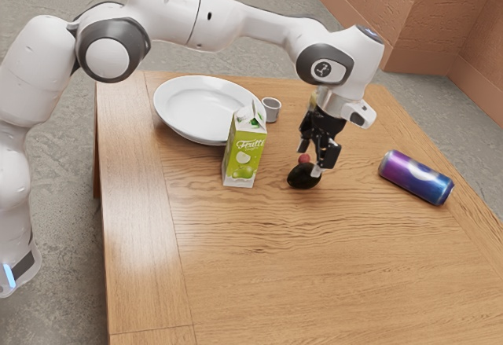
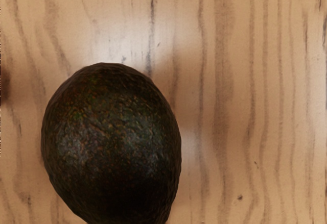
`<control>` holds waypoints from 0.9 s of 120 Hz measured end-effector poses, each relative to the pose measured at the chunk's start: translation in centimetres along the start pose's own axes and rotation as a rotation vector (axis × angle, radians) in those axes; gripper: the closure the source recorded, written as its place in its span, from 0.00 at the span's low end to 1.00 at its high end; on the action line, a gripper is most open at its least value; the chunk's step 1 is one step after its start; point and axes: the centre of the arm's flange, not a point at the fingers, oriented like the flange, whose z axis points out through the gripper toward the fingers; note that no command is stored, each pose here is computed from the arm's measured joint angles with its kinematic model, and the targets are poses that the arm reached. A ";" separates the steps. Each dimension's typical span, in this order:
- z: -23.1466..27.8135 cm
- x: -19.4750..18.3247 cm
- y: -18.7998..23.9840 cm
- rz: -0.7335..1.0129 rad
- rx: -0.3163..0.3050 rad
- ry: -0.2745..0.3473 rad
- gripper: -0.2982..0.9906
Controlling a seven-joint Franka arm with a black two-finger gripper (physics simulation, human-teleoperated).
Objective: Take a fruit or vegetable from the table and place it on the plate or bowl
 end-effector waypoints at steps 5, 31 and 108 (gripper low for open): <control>0.2 0.1 -0.2 -0.002 -0.002 -0.003 0.23; 3.0 1.2 -0.3 0.000 -0.016 -0.031 0.23; -2.7 -0.3 1.0 -0.014 0.036 0.110 0.59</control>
